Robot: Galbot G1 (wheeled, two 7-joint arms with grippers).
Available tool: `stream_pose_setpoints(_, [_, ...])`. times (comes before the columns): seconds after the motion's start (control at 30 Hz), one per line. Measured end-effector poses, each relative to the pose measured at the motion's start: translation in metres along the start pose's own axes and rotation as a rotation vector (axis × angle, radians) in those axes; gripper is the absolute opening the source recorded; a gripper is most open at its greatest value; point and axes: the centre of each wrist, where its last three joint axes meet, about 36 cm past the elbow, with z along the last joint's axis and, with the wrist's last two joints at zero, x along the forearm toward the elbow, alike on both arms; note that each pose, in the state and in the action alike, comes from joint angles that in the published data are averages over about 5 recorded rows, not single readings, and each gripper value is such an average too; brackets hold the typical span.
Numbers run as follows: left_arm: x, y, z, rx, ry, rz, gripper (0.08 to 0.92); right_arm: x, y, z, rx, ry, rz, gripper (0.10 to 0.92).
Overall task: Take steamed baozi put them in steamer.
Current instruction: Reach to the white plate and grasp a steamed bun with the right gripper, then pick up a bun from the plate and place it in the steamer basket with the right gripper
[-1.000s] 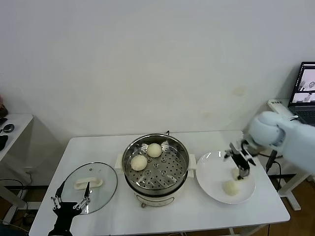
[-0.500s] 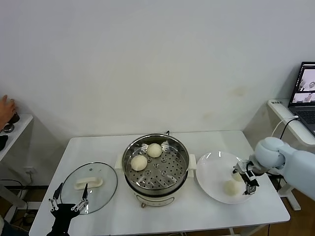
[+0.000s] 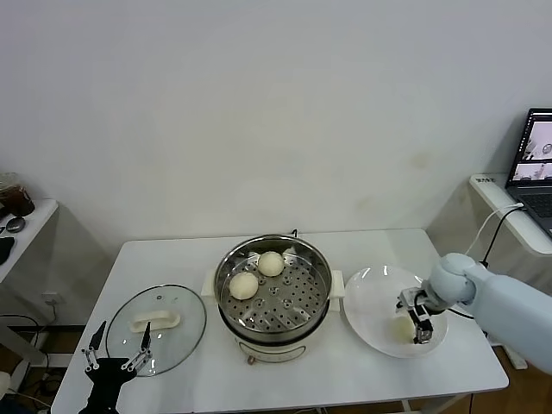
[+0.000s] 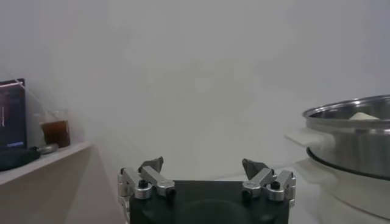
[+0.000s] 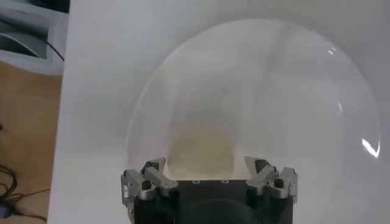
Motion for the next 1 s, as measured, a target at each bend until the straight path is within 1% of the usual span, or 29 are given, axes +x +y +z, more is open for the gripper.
stream_pose_setpoints(0.17, [0.000,0.001,0.001,0.000,0.001,-0.002,0.823,-0.002,-0.001,0.000,-0.012,0.003,-0.002,0.626])
stream_pose_setpoints(0.3, [-0.001,0.000,0.000,0.004,-0.003,-0.006,0.823,0.000,-0.003,0.001,-0.017,0.003,0.000,0.572])
stream_pose_setpoints(0.4, [-0.002,0.000,0.000,0.007,-0.006,-0.009,0.823,0.003,-0.004,0.001,-0.020,0.000,0.003,0.548])
stream_pose_setpoints(0.57, [-0.003,-0.001,-0.002,0.009,-0.014,-0.005,0.823,0.019,-0.008,0.001,-0.013,-0.009,0.012,0.543])
stream_pose_setpoints(0.77, [-0.006,-0.003,-0.005,0.014,-0.025,0.003,0.823,0.067,-0.030,-0.001,0.010,-0.051,0.051,0.547])
stream_pose_setpoints(1.0, [-0.008,-0.002,-0.006,0.016,-0.031,0.002,0.823,0.155,-0.069,-0.031,0.111,-0.151,0.146,0.551])
